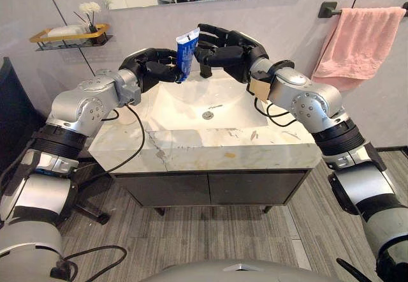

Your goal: Organize the bathroom.

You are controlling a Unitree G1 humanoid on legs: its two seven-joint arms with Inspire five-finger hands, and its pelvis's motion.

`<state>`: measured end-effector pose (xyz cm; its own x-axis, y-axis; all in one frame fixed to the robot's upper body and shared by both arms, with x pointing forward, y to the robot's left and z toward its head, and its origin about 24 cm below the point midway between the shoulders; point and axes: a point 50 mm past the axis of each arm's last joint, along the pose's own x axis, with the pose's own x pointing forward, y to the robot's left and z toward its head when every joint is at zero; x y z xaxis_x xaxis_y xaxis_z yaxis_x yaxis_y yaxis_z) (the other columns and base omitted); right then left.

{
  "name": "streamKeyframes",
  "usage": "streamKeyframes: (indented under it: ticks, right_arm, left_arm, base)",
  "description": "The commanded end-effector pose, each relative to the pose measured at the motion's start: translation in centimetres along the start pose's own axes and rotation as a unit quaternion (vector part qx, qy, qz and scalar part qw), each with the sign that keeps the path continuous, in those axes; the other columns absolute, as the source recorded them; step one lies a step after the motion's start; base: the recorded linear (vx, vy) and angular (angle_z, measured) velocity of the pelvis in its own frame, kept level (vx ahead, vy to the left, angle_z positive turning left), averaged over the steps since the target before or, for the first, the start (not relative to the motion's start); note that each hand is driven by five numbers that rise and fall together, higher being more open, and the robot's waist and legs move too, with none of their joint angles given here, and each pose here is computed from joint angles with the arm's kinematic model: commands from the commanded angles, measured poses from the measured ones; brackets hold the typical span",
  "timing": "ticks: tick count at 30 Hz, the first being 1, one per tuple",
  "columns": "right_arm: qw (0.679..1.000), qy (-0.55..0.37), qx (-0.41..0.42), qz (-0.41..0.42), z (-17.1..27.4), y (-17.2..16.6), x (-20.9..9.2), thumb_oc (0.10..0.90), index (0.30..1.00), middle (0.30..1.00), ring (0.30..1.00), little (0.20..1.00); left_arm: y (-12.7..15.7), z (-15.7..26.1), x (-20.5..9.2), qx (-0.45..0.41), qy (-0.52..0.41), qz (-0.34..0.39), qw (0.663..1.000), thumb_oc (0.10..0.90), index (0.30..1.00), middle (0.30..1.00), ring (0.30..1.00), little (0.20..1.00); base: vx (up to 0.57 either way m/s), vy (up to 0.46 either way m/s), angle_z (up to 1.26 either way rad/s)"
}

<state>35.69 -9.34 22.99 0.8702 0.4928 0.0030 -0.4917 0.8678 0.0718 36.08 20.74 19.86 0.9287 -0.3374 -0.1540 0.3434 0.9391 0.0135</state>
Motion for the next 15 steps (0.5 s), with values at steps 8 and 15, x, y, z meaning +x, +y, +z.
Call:
streamKeyframes:
  ticks: [8,15]
  right_arm:
    - [0.995,-0.079,-0.041,0.044,3.1,-0.4,-0.4,0.8,0.9,0.9,0.9,0.9]
    - [0.99,-0.076,-0.08,0.09,3.3,0.7,-0.7,0.8,0.9,0.9,0.9,0.9]
  left_arm:
    - [1.6,4.9,-1.8,-0.01,-0.133,0.024,0.991,0.4,0.3,0.3,0.3,0.3]
    - [1.6,4.6,-1.8,-0.013,-0.135,0.021,0.991,0.4,0.3,0.3,0.3,0.3]
  base:
    - [0.0,0.0,0.0]
    - [0.0,0.0,0.0]
